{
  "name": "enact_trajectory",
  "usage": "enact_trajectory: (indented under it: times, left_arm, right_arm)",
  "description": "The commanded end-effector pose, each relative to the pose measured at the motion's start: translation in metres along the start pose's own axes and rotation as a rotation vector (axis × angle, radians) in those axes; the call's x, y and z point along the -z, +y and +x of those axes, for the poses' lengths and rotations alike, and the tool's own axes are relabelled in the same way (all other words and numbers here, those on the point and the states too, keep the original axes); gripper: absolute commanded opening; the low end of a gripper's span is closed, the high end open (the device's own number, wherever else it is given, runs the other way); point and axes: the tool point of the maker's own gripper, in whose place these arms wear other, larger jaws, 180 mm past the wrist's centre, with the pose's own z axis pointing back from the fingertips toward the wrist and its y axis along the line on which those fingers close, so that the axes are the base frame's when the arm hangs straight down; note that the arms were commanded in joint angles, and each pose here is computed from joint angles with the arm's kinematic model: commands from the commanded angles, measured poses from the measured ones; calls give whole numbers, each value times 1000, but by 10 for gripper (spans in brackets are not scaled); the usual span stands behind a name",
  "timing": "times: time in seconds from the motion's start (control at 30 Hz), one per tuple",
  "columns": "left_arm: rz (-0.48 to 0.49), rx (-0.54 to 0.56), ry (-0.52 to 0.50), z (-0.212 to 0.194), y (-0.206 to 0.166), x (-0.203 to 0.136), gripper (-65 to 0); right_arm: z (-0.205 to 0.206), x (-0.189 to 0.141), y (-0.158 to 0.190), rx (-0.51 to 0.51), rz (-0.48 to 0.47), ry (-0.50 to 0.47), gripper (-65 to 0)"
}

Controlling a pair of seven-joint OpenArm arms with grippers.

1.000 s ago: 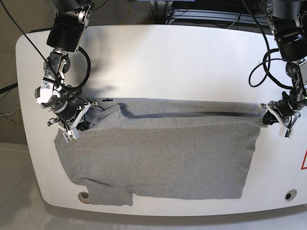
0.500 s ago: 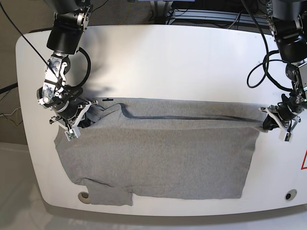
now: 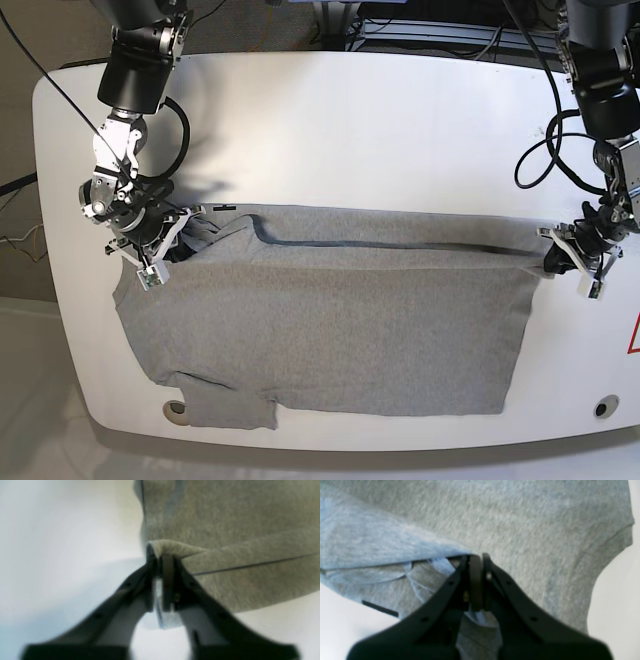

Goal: Fold the T-shirt properly
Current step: 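Lower the held shoulder edge onto the shirt body with both grippers, then open both grippers to release the folded edge and raise them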

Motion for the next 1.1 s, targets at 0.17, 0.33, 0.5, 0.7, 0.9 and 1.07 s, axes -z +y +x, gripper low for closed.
enact_trajectory:
  times: [0.17, 0.33, 0.5, 0.7, 0.9, 1.07]
  left_arm:
    - [32, 9, -51, 22, 16, -11, -380]
    - [31, 13, -35, 20, 16, -12, -286]
    - [29, 23, -51, 27, 14, -15, -280]
    - [25, 76, -115, 55, 7, -23, -281]
    - [21, 137, -175, 78, -6, -34, -282]
    - [25, 140, -195, 86, -7, -39, -290]
  right_arm:
    - [28, -6, -13, -22, -25, -72, -480]
    - [27, -9, -12, -18, -22, -80, -314]
    - [34, -12, -14, -26, -27, -96, -274]
    - [42, -17, -18, -39, -37, -113, -281]
    - [52, -25, -20, -62, -54, -148, -291]
    - [57, -33, -28, -64, -80, -175, -297]
